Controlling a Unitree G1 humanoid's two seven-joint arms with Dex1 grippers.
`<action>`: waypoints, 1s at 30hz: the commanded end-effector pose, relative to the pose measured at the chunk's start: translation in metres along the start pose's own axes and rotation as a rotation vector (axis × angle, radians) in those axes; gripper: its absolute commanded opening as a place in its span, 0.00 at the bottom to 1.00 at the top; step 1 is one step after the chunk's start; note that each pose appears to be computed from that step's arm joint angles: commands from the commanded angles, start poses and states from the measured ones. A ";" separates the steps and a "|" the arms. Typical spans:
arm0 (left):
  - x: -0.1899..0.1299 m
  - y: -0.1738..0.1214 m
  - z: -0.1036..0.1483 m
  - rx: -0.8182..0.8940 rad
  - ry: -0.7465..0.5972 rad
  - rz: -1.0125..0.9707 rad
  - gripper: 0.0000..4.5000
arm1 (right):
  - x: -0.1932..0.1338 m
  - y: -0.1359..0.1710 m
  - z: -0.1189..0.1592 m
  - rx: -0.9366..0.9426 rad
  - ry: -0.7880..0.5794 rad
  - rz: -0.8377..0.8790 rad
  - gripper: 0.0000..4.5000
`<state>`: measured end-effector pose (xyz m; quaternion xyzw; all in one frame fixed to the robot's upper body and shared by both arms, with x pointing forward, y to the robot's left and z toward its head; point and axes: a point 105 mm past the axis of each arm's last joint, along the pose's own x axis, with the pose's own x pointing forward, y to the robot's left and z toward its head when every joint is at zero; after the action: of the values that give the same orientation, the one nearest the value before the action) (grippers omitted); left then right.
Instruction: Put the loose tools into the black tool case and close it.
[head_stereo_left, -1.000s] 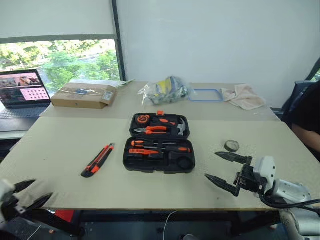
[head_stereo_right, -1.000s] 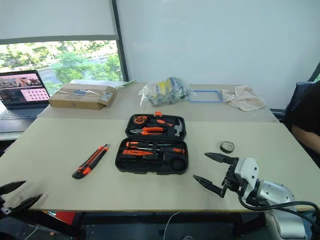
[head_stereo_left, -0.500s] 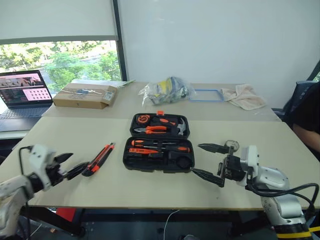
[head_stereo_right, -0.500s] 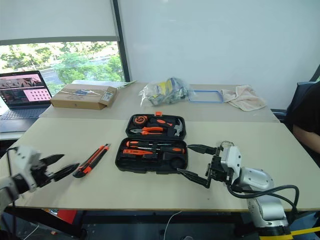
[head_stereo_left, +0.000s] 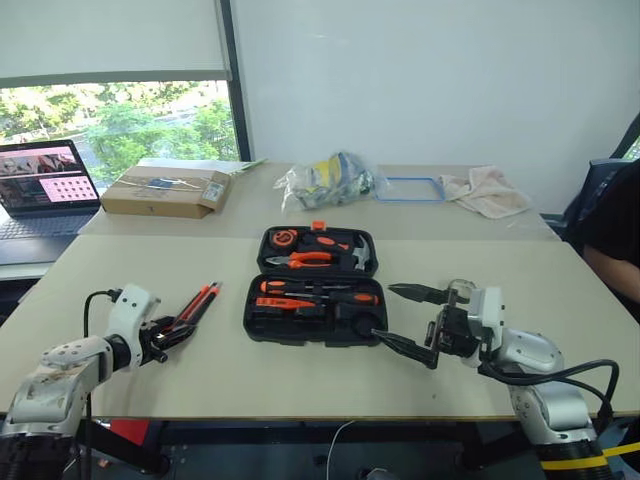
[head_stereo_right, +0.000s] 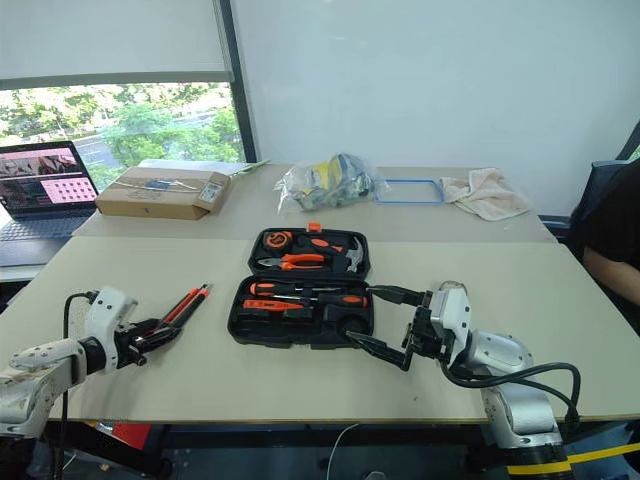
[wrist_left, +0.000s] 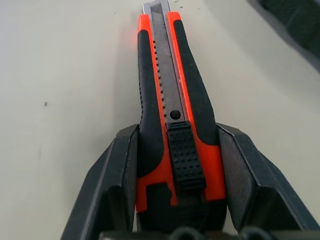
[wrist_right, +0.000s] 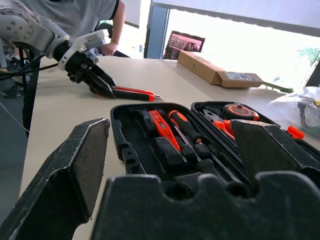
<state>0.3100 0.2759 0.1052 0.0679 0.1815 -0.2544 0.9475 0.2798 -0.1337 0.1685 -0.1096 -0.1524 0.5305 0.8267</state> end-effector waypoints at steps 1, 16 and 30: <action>-0.010 -0.009 0.056 0.152 -0.195 -0.144 0.40 | -0.007 -0.005 0.014 -0.056 -0.012 -0.020 1.00; 0.064 -0.105 0.082 0.835 0.048 -0.821 0.40 | -0.019 -0.002 0.019 -0.071 0.029 -0.046 1.00; 0.092 -0.106 0.066 0.871 0.094 -0.844 0.40 | -0.022 0.001 0.018 -0.070 0.042 -0.083 1.00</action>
<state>0.3516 0.1291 0.1321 0.3726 0.1066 -0.6523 0.6514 0.2667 -0.1513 0.1719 -0.1366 -0.1419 0.4910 0.8486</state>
